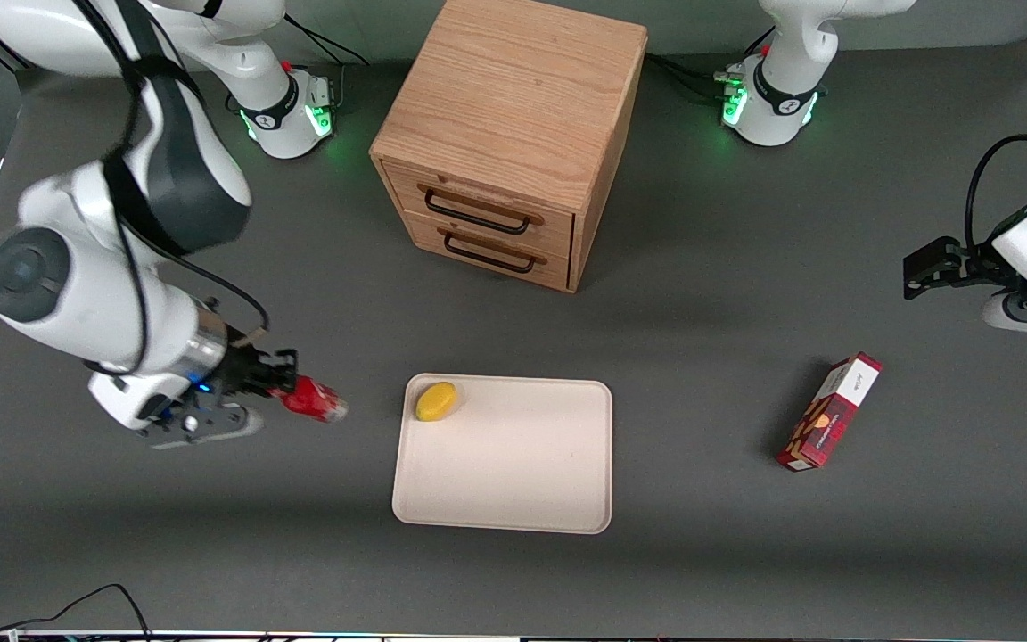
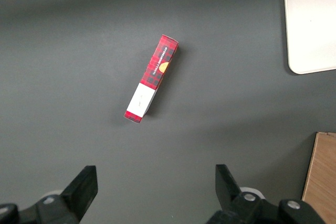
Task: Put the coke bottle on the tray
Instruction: 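Carry the bottle over to the white tray's corner, then lower the bottle onto the tray and open the right gripper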
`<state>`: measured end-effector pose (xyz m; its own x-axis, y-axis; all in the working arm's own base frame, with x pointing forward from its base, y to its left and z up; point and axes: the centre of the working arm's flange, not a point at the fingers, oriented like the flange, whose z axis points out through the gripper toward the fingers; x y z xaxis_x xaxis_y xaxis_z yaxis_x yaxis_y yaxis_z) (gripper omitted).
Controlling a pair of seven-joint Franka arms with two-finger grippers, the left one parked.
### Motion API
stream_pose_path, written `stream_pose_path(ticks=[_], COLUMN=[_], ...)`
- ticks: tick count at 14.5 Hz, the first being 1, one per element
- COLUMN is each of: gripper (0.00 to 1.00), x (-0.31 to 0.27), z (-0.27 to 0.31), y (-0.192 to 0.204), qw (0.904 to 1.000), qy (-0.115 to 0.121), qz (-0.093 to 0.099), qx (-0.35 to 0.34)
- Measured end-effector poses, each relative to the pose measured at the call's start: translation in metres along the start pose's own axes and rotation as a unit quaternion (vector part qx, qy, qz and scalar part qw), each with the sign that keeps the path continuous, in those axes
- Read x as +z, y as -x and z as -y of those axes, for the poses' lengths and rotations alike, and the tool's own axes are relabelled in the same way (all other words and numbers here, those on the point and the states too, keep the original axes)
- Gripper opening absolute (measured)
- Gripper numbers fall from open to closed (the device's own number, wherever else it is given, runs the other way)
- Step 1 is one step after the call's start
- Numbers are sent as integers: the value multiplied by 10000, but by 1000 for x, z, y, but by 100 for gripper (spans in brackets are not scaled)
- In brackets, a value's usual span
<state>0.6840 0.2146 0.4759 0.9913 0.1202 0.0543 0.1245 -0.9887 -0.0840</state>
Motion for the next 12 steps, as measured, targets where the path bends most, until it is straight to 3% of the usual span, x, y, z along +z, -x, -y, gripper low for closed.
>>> stream_pose_path(ticks=[3,7,12], gripper=[31,31,31], x=[49,104,133], z=[29,50,58], y=[-21,-35,-39], qw=[9995,9989,9986], qy=[-98,-122,-64], qz=[-253,-357,-452], qx=[-167,-272,-266])
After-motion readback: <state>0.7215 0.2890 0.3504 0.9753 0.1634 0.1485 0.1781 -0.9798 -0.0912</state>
